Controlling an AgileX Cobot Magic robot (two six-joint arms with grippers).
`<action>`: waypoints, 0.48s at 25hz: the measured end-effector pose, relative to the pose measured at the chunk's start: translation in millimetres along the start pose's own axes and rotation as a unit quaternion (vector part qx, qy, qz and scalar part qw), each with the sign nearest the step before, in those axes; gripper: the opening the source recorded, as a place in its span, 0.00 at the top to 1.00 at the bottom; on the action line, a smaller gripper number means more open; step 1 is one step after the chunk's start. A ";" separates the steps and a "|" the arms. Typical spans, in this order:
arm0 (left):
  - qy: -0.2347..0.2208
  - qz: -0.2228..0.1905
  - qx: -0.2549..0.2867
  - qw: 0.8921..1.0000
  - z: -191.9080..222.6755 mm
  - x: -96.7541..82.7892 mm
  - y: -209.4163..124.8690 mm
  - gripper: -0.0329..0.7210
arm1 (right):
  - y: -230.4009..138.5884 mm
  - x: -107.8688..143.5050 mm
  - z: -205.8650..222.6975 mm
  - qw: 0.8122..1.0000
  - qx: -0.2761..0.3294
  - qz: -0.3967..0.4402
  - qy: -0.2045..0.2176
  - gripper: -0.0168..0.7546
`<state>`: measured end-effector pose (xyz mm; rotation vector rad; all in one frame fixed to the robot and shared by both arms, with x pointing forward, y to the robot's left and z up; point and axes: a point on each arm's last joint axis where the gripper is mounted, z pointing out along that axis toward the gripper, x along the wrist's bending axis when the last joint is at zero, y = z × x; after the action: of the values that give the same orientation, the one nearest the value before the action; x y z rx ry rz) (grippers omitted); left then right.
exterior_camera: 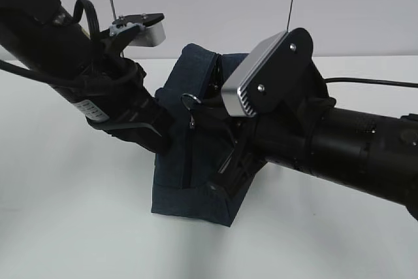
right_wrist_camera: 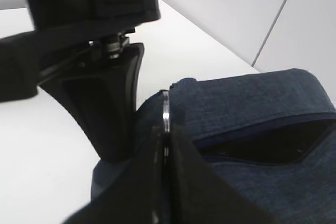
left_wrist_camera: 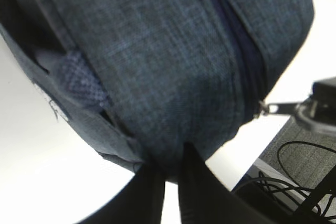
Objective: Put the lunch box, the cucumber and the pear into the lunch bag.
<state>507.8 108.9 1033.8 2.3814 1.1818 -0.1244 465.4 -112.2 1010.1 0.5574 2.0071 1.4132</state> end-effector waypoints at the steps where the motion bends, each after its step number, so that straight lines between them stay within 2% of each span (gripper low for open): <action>1: 0.000 0.001 0.001 1.000 0.0 -0.1 -0.2 0.95 | 0.0 -0.7 0.0 1.000 0.000 -0.002 -0.004 0.98; 12: -0.003 0.002 0.010 1.000 0.0 -0.6 -1.9 0.95 | 5.4 -9.0 1.6 0.999 0.003 -0.009 -0.039 0.98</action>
<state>506.0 109.5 1033.3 2.3998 1.1773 -0.1430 472.9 -115.1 1017.0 0.5870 1.9498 1.3557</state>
